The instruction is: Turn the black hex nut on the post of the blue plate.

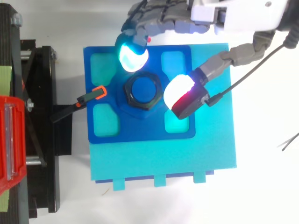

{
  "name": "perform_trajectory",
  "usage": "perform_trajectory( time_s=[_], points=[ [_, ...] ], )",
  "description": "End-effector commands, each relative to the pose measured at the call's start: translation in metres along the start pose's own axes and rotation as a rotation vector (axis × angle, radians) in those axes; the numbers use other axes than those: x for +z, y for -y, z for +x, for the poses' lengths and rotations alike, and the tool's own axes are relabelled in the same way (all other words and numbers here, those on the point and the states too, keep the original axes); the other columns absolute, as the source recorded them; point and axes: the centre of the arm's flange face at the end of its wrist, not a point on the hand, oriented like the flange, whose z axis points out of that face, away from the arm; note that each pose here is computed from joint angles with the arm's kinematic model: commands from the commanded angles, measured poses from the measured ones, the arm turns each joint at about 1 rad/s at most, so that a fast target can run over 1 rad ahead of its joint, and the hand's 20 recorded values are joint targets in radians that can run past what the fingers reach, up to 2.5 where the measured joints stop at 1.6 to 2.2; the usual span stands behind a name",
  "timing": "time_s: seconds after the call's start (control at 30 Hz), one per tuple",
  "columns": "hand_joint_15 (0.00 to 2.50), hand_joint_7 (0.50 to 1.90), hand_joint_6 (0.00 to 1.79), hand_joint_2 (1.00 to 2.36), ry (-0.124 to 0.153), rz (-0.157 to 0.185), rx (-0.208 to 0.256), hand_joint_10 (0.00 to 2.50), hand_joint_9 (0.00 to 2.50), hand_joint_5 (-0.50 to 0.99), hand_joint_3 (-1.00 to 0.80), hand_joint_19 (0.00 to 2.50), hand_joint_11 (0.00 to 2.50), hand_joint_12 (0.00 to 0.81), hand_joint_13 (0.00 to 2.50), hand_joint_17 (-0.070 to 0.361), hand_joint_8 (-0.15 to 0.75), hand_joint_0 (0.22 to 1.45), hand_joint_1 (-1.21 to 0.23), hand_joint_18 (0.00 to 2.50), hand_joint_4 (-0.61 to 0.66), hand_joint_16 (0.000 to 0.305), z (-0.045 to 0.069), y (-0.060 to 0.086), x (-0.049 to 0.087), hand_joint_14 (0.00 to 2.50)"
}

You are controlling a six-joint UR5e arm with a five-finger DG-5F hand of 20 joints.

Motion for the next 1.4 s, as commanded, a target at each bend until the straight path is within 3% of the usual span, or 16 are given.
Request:
perform_trajectory(
  time_s=[0.0, 0.03, 0.1, 0.17, 0.23, 0.5, 0.67, 0.73, 0.77, 0.87, 1.03, 1.1, 1.23, 1.27, 1.37],
  points=[
    [0.00, 0.91, 0.50, 1.00, 0.000, -0.010, 0.003, 0.00, 0.35, -0.18, -0.50, 0.11, 0.00, 0.416, 0.07, 0.142, 0.300, 0.47, -0.35, 0.00, 0.27, 0.063, -0.007, 0.009, -0.004, 0.00],
    [0.00, 0.91, 0.50, 1.00, -0.002, -0.016, 0.003, 0.00, 0.35, -0.18, -0.50, 0.11, 0.00, 0.415, 0.07, 0.142, 0.300, 0.47, -0.35, 0.00, 0.27, 0.063, -0.008, 0.009, -0.004, 0.00],
    [0.00, 0.91, 0.50, 1.00, 0.017, -0.041, -0.004, 0.00, 0.35, -0.18, -0.50, 0.11, 0.00, 0.415, 0.07, 0.142, 0.300, 0.47, -0.35, 0.00, 0.27, 0.063, -0.023, -0.001, -0.001, 0.00],
    [0.00, 0.91, 0.50, 1.00, 0.021, -0.049, -0.008, 0.00, 0.35, -0.18, -0.50, 0.11, 0.00, 0.415, 0.07, 0.142, 0.301, 0.47, -0.35, 0.00, 0.27, 0.063, -0.029, -0.005, 0.000, 0.00],
    [0.00, 0.91, 0.50, 1.00, 0.024, -0.061, -0.016, 0.00, 0.35, -0.18, -0.50, 0.11, 0.00, 0.415, 0.07, 0.142, 0.301, 0.47, -0.35, 0.00, 0.27, 0.063, -0.039, -0.019, 0.003, 0.00],
    [0.00, 0.91, 0.50, 1.00, 0.069, -0.059, -0.023, 0.00, 0.35, -0.18, -0.50, 0.11, 0.00, 0.415, 0.07, 0.142, 0.302, 0.47, -0.35, 0.00, 0.27, 0.063, -0.046, -0.037, 0.012, 0.00],
    [0.00, 0.91, 0.50, 1.00, 0.117, -0.064, -0.029, 0.00, 0.35, -0.18, -0.50, 0.11, 0.00, 0.417, 0.08, 0.142, 0.303, 0.47, -0.35, 0.00, 0.28, 0.063, -0.035, -0.060, 0.026, 0.00],
    [0.00, 0.91, 0.50, 1.00, 0.119, -0.063, -0.029, 0.00, 0.35, -0.18, -0.50, 0.11, 0.00, 0.417, 0.08, 0.142, 0.303, 0.47, -0.35, 0.00, 0.28, 0.063, -0.030, -0.066, 0.029, 0.00],
    [0.00, 0.91, 0.50, 1.00, 0.112, -0.062, -0.031, 0.00, 0.35, -0.18, -0.50, 0.11, 0.00, 0.417, 0.08, 0.142, 0.303, 0.47, -0.35, 0.00, 0.28, 0.063, -0.012, -0.093, 0.037, 0.00],
    [0.00, 0.91, 0.50, 1.00, 0.113, -0.032, -0.030, 0.00, 0.36, -0.18, -0.50, 0.11, 0.00, 0.416, 0.08, 0.142, 0.304, 0.47, -0.35, 0.00, 0.28, 0.063, -0.007, -0.096, 0.037, 0.00],
    [0.00, 0.91, 0.50, 1.00, 0.105, -0.035, -0.032, 0.00, 0.36, -0.18, -0.50, 0.11, 0.00, 0.416, 0.07, 0.142, 0.303, 0.47, -0.35, 0.00, 0.28, 0.063, 0.002, -0.109, 0.039, 0.00],
    [0.00, 0.91, 0.50, 1.00, 0.098, -0.037, -0.032, 0.00, 0.36, -0.18, -0.50, 0.11, 0.00, 0.416, 0.08, 0.142, 0.303, 0.47, -0.36, 0.00, 0.28, 0.063, 0.011, -0.120, 0.042, 0.00],
    [0.00, 0.91, 0.50, 1.00, 0.078, -0.010, -0.032, 0.00, 0.36, -0.18, -0.50, 0.10, 0.00, 0.420, 0.08, 0.143, 0.306, 0.46, -0.42, 0.00, 0.28, 0.064, 0.024, -0.121, 0.044, 0.00],
    [0.00, 0.92, 0.50, 1.00, 0.062, -0.004, -0.033, 0.00, 0.35, -0.18, -0.50, 0.10, 0.00, 0.421, 0.08, 0.144, 0.305, 0.45, -0.43, 0.00, 0.27, 0.064, 0.033, -0.119, 0.048, 0.00],
    [0.00, 0.91, 0.50, 1.00, 0.054, 0.001, -0.029, 0.00, 0.35, -0.18, -0.50, 0.10, 0.00, 0.422, 0.08, 0.144, 0.305, 0.45, -0.43, 0.00, 0.27, 0.064, 0.039, -0.117, 0.049, 0.00]
  ],
)
